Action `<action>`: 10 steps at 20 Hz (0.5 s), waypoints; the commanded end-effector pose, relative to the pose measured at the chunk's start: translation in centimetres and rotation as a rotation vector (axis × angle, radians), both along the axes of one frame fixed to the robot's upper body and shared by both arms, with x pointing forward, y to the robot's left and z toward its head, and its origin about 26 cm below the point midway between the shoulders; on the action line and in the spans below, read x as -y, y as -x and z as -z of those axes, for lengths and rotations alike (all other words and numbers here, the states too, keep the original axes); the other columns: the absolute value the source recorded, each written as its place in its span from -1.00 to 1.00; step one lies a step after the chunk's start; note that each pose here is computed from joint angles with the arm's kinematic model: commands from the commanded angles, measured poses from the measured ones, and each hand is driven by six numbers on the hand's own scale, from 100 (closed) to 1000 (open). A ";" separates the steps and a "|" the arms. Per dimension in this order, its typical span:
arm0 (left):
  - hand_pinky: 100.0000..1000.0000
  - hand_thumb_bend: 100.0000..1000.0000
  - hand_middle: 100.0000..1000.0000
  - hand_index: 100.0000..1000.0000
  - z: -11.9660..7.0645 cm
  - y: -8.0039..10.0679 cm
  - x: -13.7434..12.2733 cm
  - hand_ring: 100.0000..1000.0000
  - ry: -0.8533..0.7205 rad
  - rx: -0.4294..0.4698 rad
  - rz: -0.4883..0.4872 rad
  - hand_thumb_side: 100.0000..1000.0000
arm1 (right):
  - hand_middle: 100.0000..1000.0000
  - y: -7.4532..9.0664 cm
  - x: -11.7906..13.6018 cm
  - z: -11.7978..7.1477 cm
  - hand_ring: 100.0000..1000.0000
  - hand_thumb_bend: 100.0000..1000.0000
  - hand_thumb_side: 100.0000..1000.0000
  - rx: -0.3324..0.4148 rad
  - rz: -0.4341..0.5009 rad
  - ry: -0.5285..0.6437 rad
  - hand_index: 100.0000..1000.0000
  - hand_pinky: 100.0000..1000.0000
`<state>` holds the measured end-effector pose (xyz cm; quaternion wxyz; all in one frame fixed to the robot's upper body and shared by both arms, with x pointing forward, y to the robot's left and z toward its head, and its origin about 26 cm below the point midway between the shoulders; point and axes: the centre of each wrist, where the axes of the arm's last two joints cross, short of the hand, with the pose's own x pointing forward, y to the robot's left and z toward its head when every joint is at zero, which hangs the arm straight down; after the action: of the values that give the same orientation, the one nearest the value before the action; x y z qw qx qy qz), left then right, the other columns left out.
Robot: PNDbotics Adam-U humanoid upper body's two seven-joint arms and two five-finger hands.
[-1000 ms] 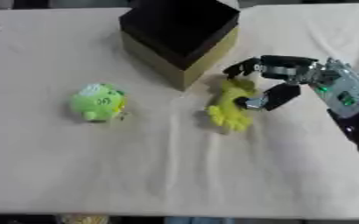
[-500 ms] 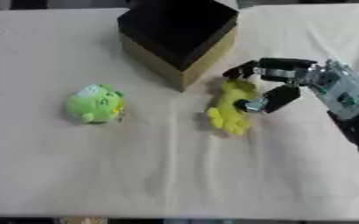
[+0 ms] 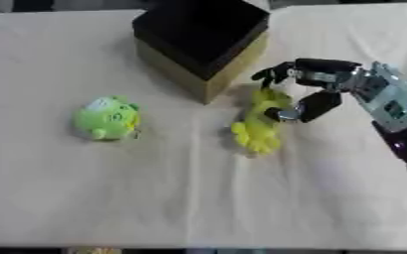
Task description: Pick up objects on the table and place them in the box.
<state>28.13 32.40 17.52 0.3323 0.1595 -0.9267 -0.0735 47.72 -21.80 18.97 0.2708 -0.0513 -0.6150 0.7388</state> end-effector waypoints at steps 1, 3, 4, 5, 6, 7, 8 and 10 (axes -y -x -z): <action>0.33 -1.00 0.22 0.29 -1.0 0.2 0.0 0.22 -0.023 0.028 0.010 0.50 | 0.30 0.0 0.4 -1.7 0.73 -0.64 0.03 0.072 -0.350 0.283 0.86 0.70; 0.33 -1.00 0.22 0.29 -1.0 0.1 0.0 0.22 -0.024 0.028 0.012 0.50 | 0.30 0.0 0.3 -1.7 0.73 -0.67 0.08 0.077 -0.349 0.285 0.84 0.70; 0.33 -1.00 0.22 0.29 -1.0 0.1 0.0 0.22 -0.025 0.028 0.013 0.50 | 0.30 0.0 0.2 -1.7 0.73 -0.68 0.09 0.078 -0.349 0.286 0.85 0.70; 0.33 -1.00 0.22 0.29 -1.0 0.1 0.0 0.22 -0.024 0.029 0.013 0.50 | 0.33 0.0 0.1 -1.6 0.74 -0.70 0.14 0.077 -0.350 0.289 0.88 0.70; 0.33 -1.00 0.22 0.29 -1.0 0.1 0.0 0.22 -0.024 0.028 0.014 0.50 | 0.36 0.0 0.1 -1.6 0.74 -0.71 0.15 0.074 -0.350 0.291 0.90 0.71; 0.33 -1.00 0.22 0.29 -1.0 0.1 0.0 0.22 -0.024 0.027 0.014 0.50 | 0.39 -0.1 0.1 -1.5 0.74 -0.72 0.17 0.068 -0.351 0.293 0.93 0.71; 0.33 -1.00 0.22 0.29 -1.0 0.1 0.0 0.22 -0.025 0.027 0.014 0.50 | 0.40 -0.2 0.0 -1.5 0.75 -0.72 0.18 0.063 -0.354 0.297 0.94 0.71; 0.33 -1.00 0.22 0.29 -1.1 0.1 0.0 0.22 -0.025 0.029 0.018 0.50 | 0.40 -0.2 -0.2 -1.6 0.75 -0.71 0.16 0.057 -0.360 0.300 0.94 0.71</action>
<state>28.16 32.38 17.58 0.3326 0.1565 -0.9268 -0.0769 47.75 -21.59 19.11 0.2651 -0.0574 -0.6110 0.7438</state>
